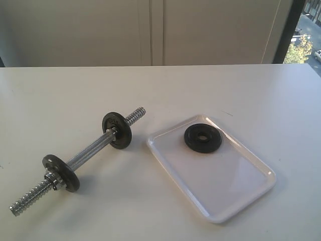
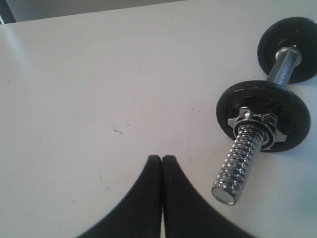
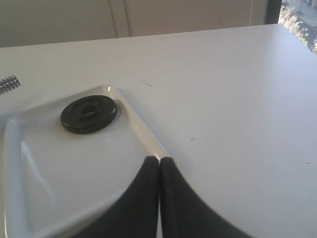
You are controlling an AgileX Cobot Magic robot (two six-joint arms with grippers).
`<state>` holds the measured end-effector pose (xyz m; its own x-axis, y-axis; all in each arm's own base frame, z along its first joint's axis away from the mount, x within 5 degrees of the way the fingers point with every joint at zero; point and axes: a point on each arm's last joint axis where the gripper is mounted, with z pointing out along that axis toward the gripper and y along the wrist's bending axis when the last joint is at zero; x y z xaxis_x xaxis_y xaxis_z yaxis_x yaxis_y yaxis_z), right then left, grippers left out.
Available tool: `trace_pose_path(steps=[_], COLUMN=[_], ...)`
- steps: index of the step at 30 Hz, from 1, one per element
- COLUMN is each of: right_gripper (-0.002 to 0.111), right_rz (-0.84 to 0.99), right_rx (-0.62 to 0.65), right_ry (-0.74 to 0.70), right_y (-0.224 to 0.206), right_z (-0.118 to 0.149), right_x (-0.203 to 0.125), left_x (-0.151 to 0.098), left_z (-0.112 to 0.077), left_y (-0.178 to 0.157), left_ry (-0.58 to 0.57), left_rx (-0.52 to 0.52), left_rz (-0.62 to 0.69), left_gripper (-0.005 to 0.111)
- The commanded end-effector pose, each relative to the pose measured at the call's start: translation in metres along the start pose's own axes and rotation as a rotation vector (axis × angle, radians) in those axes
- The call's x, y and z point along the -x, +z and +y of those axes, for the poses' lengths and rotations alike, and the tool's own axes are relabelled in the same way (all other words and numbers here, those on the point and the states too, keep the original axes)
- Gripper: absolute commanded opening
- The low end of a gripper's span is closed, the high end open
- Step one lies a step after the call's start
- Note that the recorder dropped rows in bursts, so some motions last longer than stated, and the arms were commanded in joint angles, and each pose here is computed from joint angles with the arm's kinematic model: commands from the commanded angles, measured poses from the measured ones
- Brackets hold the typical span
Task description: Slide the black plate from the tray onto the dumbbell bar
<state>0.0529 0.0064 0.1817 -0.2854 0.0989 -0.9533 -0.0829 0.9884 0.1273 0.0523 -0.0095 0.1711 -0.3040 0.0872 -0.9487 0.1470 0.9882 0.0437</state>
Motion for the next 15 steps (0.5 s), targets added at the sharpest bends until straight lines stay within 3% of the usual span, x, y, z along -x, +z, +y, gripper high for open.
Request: trace_pose_path(steps=[1, 10, 15], right_gripper=[0.000, 0.000, 0.000], right_rz=[-0.015, -0.015, -0.015], right_rx=[0.003, 0.003, 0.003], right_ry=[0.003, 0.003, 0.003], right_y=[0.000, 0.000, 0.000], right_z=[0.000, 0.000, 0.000], right_x=[0.000, 0.000, 0.000], left_x=[0.007, 0.010, 0.024], left_z=[0.002, 0.003, 0.006], left_y=[0.000, 0.000, -0.004], left_ry=[-0.011, 0.000, 0.048], left_rx=[0.019, 0.031, 0.078], left_rz=[-0.084, -0.124, -0.279], left_gripper=[0.000, 0.000, 0.000])
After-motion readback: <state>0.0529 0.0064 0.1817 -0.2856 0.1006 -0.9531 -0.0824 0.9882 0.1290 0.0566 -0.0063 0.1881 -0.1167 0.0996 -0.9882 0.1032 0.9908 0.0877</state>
